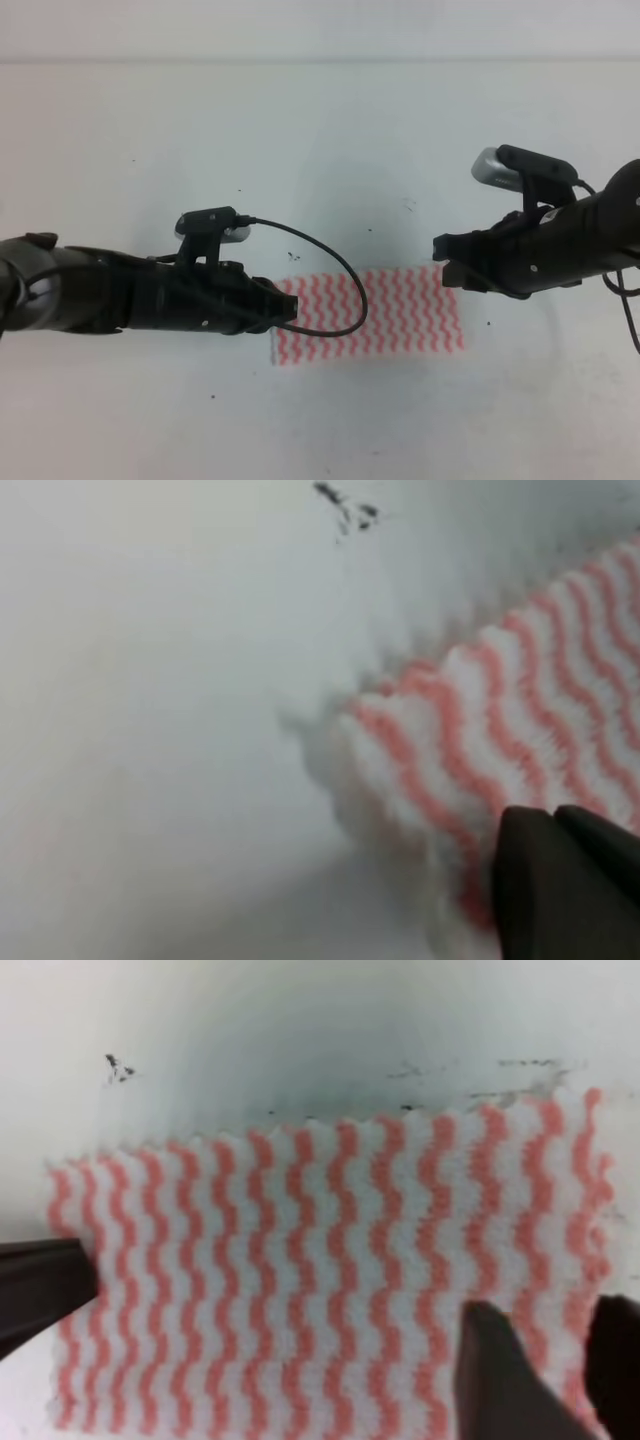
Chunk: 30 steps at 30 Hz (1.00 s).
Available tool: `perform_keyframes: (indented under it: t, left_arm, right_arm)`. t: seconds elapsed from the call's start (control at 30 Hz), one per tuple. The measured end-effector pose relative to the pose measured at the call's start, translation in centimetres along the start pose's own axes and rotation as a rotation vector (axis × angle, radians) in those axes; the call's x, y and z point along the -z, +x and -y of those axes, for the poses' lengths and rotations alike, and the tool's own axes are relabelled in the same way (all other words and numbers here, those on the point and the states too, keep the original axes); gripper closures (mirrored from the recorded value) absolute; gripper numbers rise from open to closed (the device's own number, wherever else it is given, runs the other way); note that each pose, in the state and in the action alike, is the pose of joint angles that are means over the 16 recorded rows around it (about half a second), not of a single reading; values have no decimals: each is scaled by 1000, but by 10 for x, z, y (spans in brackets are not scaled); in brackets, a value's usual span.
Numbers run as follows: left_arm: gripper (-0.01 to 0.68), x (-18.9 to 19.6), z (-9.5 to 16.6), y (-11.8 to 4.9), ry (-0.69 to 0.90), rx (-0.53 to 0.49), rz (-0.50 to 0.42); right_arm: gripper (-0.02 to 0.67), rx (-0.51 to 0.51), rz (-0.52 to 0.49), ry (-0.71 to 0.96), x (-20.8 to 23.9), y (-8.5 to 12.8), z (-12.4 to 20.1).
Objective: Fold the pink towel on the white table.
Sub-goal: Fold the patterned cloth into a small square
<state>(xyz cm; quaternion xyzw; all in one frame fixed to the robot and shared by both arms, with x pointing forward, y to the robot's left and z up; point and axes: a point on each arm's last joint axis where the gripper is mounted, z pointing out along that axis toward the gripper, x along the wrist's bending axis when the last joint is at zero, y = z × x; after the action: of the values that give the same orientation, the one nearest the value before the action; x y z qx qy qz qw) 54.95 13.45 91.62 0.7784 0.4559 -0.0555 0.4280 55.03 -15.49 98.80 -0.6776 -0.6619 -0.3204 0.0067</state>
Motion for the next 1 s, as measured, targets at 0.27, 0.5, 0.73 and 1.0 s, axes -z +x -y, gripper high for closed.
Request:
perform_keyframes:
  t: [0.27,0.5,0.73,1.0]
  left_arm:
    - [675,-4,4,4,20,6,-15]
    - [676,-5,5,5,28,15,-18]
    - [676,-5,5,5,31,22,-18]
    - [676,-5,6,6,34,22,-18]
  right_arm:
    - [377,-42,17,40,-18,-7,-3]
    - [350,-73,34,90,-34,-15,-3]
    - [350,-88,47,125,-45,-21,-2]
    - [352,-94,54,137,-53,-24,-1]
